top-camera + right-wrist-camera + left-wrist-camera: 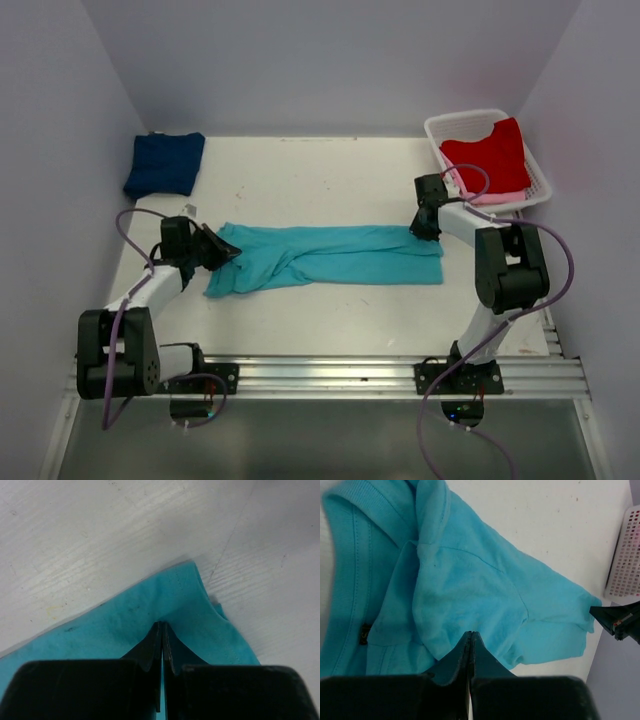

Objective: Fold and stack the t-shirts
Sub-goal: Fold the tshirt

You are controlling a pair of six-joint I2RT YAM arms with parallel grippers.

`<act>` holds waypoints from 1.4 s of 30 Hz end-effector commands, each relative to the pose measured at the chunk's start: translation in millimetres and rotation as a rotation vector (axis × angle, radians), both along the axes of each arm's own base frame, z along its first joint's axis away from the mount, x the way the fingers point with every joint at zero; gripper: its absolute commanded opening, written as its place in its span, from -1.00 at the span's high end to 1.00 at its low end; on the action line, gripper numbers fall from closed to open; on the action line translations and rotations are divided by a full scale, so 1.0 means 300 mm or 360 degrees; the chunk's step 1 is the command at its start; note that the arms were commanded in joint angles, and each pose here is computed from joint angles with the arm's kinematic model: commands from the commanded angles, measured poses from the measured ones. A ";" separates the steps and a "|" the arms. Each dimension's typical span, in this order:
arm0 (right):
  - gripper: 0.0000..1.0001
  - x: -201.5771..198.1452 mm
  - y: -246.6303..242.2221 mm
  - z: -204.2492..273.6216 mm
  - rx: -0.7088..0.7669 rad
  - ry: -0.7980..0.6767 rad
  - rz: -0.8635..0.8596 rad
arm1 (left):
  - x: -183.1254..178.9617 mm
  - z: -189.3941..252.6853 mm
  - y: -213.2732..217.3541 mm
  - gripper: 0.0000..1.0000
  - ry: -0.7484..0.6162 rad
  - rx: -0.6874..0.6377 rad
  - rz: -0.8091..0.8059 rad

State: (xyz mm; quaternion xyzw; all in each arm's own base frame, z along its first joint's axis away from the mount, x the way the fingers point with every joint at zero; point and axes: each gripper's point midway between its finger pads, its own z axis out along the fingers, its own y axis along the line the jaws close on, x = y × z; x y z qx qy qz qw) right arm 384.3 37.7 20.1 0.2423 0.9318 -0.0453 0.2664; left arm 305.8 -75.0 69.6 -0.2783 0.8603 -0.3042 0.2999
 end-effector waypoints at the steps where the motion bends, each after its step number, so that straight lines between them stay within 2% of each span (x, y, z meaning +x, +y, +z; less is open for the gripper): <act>1: 1.00 0.014 0.032 0.002 0.0071 -0.0061 0.0032 | 0.070 0.072 -0.009 1.00 -0.0224 -0.0027 -0.0008; 7: 1.00 -0.039 0.022 0.008 0.0065 -0.0040 0.0031 | 0.057 -0.038 0.050 1.00 -0.0045 0.0079 0.0140; 13: 1.00 -0.143 0.032 0.023 0.0056 0.0070 0.0100 | 0.093 -0.146 0.060 1.00 0.0100 0.0030 0.0252; 21: 1.00 -0.344 0.174 0.036 0.0032 0.0228 0.0390 | 0.304 -0.240 0.023 1.00 0.0190 -0.0078 0.0175; 23: 1.00 -0.406 0.211 0.025 0.0114 0.0223 0.0426 | 0.353 -0.264 0.016 1.00 0.0260 -0.0093 0.0150; 28: 1.00 -0.554 0.252 -0.035 0.0208 0.0272 0.0460 | 0.500 -0.207 -0.015 1.00 0.0109 -0.0154 0.0029; 35: 1.00 -0.676 0.317 -0.063 0.0320 0.0302 0.0485 | 0.653 -0.273 -0.125 1.00 0.0153 -0.0338 -0.0177; 42: 1.00 -0.771 0.427 -0.023 0.0439 0.0267 0.0593 | 0.826 -0.274 -0.196 1.00 0.0041 -0.0488 -0.0326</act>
